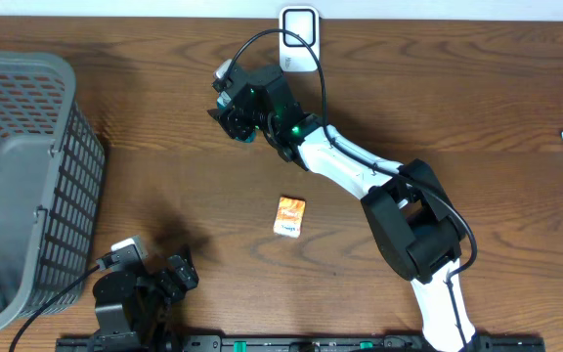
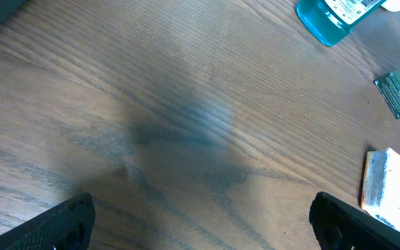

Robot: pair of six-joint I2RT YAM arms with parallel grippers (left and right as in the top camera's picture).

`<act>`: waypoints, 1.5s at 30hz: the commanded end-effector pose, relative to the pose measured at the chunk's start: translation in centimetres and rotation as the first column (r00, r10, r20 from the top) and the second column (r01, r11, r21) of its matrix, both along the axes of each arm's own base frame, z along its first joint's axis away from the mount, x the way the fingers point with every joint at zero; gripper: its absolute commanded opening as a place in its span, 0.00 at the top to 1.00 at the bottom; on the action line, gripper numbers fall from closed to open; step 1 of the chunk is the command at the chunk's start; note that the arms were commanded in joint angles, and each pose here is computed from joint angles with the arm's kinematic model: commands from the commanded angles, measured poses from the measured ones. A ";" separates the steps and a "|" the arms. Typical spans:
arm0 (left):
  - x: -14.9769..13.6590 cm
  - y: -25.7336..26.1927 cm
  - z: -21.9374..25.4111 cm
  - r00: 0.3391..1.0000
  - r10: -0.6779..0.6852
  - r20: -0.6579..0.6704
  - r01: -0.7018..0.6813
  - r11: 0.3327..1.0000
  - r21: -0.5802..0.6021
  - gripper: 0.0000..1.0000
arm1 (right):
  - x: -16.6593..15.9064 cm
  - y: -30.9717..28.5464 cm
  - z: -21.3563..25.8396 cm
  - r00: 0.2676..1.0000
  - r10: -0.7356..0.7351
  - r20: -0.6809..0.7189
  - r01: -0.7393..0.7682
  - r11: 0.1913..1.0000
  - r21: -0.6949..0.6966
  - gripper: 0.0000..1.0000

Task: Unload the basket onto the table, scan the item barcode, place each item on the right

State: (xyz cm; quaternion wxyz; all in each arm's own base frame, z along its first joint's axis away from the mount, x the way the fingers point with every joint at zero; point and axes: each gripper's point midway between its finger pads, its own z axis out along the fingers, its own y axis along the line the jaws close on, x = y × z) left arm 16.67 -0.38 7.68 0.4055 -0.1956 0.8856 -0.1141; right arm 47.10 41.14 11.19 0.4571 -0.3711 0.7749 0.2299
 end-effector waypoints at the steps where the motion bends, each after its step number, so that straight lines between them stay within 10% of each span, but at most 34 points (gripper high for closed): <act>1: -0.6 0.0 -1.1 0.999 0.002 -0.044 -0.002 1.000 0.003 0.02 | 0.6 0.0 0.5 0.999 0.007 0.031 -0.007 1.000 -0.008 0.31; 11: -0.6 0.0 -1.1 0.999 0.002 -0.044 -0.002 1.000 0.003 0.02 | 0.4 0.9 -1.4 0.999 0.045 0.006 -0.045 0.999 -0.029 0.40; 15: -0.6 0.0 -1.1 0.999 0.002 -0.044 -0.002 1.000 0.003 0.02 | 0.8 1.0 -1.0 0.999 0.044 -0.008 -0.044 0.998 -0.043 0.75; 21: -0.6 0.0 -1.1 0.999 0.002 -0.044 -0.002 1.000 0.003 0.02 | 0.6 1.0 0.3 0.997 0.046 -0.060 -0.050 0.996 -0.077 0.99; 34: -0.6 0.0 -1.1 0.999 0.002 -0.044 -0.002 1.000 0.003 0.02 | -4.9 -6.7 10.3 0.949 0.038 -0.313 -0.071 0.993 -0.097 0.99; 45: -0.6 0.0 -1.1 0.999 0.002 -0.044 -0.002 1.000 0.003 0.02 | -19.6 -13.1 19.2 0.703 0.529 -0.475 -0.479 0.846 0.234 0.99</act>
